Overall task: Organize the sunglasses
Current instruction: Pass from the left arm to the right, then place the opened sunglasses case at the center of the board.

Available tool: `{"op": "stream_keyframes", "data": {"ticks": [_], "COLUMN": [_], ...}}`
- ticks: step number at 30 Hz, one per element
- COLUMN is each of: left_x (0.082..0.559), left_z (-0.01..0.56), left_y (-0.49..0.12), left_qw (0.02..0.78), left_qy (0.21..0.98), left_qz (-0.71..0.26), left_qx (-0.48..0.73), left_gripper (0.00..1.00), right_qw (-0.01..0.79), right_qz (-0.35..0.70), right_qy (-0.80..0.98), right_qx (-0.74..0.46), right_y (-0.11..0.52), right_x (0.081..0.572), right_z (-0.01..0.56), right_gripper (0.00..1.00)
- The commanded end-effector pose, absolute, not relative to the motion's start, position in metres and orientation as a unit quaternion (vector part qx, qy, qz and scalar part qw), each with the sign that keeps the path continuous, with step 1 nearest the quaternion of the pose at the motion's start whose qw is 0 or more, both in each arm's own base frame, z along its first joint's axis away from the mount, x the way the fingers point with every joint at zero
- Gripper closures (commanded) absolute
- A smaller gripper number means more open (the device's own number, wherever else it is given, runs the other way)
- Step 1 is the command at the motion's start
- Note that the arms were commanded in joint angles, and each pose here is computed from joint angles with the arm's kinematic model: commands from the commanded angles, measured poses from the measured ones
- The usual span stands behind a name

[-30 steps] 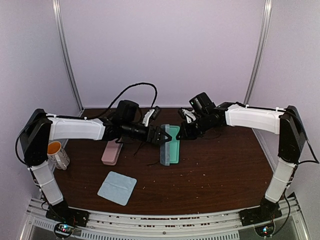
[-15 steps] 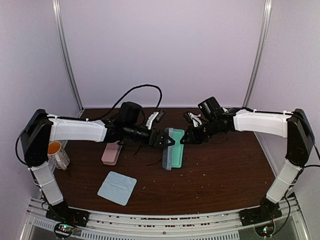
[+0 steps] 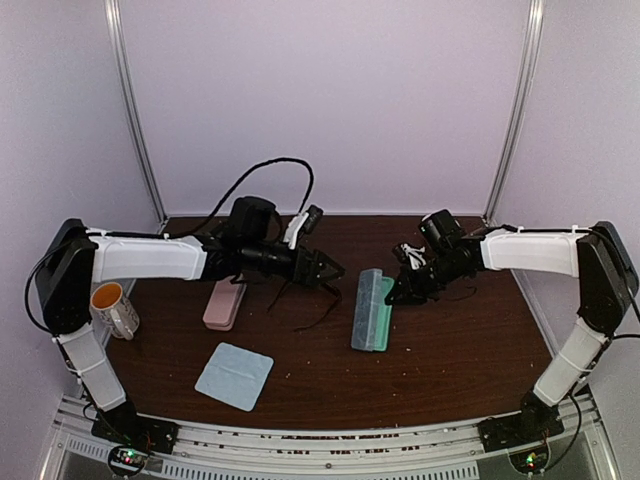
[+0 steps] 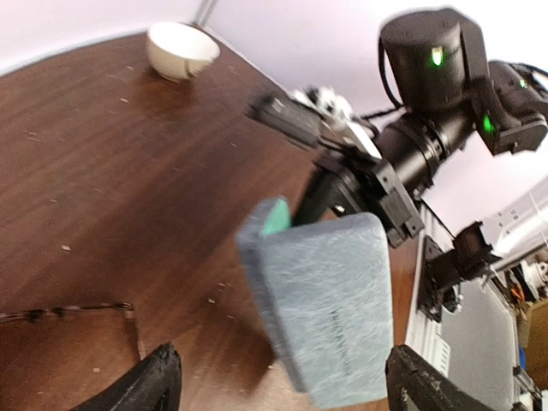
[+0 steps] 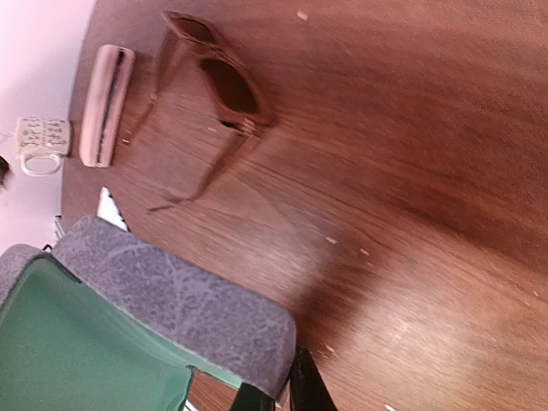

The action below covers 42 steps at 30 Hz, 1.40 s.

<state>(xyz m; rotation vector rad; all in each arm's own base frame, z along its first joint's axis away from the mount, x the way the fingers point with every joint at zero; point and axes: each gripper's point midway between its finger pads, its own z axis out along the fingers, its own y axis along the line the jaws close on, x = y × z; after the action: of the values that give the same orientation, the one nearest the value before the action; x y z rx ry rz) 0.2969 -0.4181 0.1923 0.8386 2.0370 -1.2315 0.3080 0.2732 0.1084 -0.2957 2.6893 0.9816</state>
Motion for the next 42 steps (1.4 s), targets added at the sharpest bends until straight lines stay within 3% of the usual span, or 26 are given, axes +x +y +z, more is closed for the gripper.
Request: {"op": "stream_keyframes", "data": {"ticks": [1,17,23,29,42], "left_x": [0.313,0.308,0.305,0.305,0.305], "left_z": [0.204,0.175,0.165,0.162,0.159], "left_y": [-0.403,-0.366,-0.357,-0.352,-0.343], "left_qw": [0.355,0.365,0.362,0.364,0.369], "left_qy": [0.771,0.810,0.820,0.823,0.829], "left_qz": [-0.428,-0.354,-0.339,-0.329,-0.308], "left_qx": [0.310,0.293,0.287,0.286,0.286], "left_gripper": [0.13,0.13,0.14,0.14,0.14], "right_qw": [0.110,-0.009,-0.029,-0.041,-0.033], "right_qz": [0.344,0.322,0.318,0.315,0.330], "right_qy": [0.929,0.944,0.941,0.937,0.930], "right_qx": [-0.079,0.073,0.113,0.146,0.161], "right_y": [0.263,0.266,0.273,0.277,0.289], "right_x": [0.298,0.316,0.331,0.341,0.362], "right_z": [0.110,0.043,0.035,0.027,0.025], "right_gripper": [1.00,1.00,1.00,0.87,0.86]}}
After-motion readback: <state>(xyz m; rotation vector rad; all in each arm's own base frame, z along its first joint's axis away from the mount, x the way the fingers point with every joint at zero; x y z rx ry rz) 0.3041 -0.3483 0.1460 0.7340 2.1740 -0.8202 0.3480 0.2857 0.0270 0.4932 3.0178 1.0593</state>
